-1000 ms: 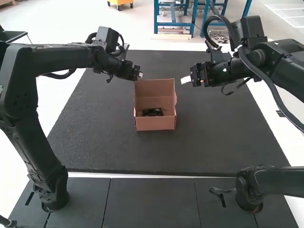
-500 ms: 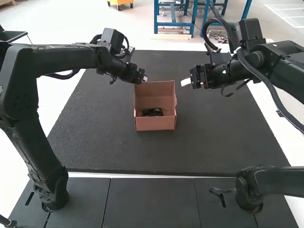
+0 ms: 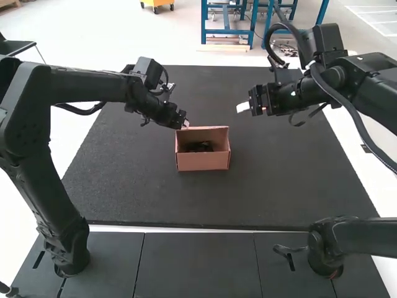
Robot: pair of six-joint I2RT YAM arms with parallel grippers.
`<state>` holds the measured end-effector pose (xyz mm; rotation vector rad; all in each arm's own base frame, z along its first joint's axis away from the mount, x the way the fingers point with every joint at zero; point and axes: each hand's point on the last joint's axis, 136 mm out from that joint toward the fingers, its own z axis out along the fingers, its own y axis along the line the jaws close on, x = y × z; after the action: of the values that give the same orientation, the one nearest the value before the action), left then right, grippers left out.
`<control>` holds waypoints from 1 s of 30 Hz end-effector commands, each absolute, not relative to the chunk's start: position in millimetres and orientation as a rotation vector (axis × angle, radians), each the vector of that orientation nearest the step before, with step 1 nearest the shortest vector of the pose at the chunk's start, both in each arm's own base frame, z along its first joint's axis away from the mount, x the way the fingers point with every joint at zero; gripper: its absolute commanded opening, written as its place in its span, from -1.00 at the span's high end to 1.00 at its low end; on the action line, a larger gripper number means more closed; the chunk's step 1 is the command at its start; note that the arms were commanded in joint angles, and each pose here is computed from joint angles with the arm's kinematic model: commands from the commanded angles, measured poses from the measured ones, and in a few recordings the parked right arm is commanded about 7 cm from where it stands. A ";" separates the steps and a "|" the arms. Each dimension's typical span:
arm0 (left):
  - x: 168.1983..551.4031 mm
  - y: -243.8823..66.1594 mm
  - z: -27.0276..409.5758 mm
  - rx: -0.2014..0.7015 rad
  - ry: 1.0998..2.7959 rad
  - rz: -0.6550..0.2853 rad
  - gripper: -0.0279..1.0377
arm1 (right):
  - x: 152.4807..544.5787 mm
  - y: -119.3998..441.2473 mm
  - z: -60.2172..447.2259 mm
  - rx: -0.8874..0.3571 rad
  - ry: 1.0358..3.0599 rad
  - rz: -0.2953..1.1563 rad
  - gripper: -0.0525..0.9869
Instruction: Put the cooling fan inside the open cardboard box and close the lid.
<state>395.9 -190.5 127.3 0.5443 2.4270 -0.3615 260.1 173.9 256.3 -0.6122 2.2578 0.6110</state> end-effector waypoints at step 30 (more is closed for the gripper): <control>399.1 -189.6 126.6 0.540 2.336 -0.369 -0.87 | 292.5 177.8 277.5 -0.530 2.142 0.574 -0.72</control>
<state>383.5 -197.4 81.0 0.6002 2.4636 -0.3864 283.6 182.1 275.9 -0.5941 2.1704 0.6066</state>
